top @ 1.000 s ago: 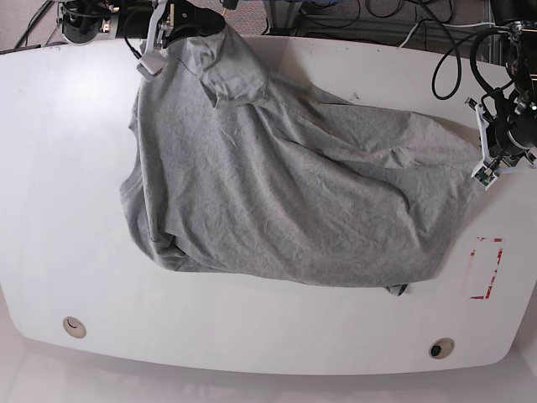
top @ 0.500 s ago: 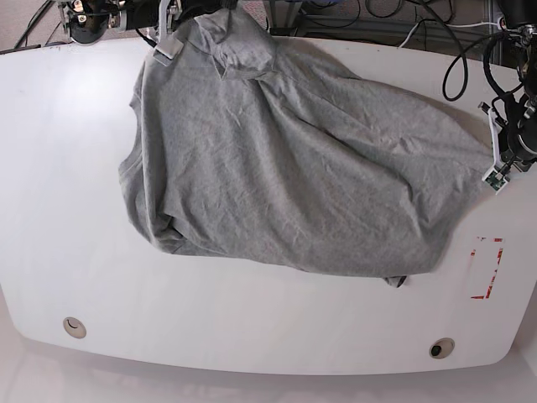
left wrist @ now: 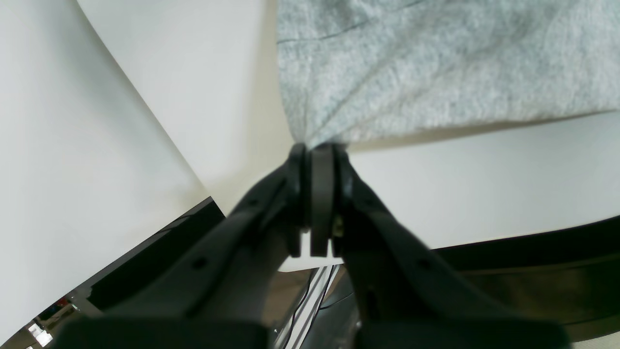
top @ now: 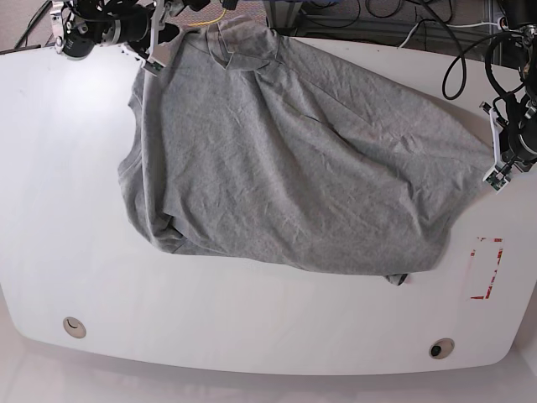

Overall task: Layout the t-shirt on the table in an organized manner, then fold the t-shirt properly
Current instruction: 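Drag the shirt corner with the right gripper away from the left gripper, then pull the held shirt edge with the right gripper outward and lower it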

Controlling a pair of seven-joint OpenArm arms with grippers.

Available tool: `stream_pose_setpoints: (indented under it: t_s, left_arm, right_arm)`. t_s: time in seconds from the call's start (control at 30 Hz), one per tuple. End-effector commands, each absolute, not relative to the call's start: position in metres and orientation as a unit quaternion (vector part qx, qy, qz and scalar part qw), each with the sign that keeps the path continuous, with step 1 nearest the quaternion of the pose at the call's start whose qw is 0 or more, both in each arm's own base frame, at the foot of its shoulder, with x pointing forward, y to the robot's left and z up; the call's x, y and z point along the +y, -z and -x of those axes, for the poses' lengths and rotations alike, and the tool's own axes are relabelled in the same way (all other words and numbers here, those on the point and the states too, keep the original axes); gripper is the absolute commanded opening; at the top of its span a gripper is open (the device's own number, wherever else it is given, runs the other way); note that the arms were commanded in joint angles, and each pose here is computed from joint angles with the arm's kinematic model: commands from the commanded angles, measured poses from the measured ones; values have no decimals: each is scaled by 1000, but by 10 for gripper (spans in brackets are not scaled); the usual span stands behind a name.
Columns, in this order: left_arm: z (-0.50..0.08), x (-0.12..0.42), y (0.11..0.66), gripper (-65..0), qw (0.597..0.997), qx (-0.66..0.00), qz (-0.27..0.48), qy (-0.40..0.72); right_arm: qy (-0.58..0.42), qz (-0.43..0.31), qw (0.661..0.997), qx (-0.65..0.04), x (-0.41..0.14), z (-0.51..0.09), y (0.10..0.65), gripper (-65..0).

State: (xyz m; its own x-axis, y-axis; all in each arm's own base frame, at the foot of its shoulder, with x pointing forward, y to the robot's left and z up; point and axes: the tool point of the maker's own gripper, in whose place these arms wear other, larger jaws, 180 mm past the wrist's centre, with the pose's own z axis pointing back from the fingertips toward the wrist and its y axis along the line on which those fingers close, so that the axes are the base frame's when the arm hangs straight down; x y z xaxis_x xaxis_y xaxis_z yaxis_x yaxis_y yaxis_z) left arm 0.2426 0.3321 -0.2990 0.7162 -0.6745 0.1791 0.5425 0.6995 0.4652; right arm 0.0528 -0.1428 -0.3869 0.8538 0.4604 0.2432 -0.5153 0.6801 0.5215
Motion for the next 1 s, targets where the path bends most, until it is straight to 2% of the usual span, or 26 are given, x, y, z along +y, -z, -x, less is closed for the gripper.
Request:
stream_pose_setpoints:
  t_s: [0.0,0.17,0.4,0.73,0.97]
  left_arm:
    - [-247,339,287,-650,900,-176,-214,338]
    - [-247,339,287,-650,900,-176,-214,338]
    - [-247,338,288,-650,900,-176,-212,339]
    - [-247,336,289,-650,900,-177,-210,338]
    - [-247,336,289,-650,900,-177,-210,338]
  right_arm:
    - [-259,-263,926,-79,-163,-76,380,-38]
    - [-224,-200,943,-142,-200,-115,369,-65]
    - [-161,-134,957,-199,-235,-157,367,-62]
    - [-101,-139,966,-193,-246,-170,399,-67]
    - [-82,-147,962,-213,-247,-176,406,-67]
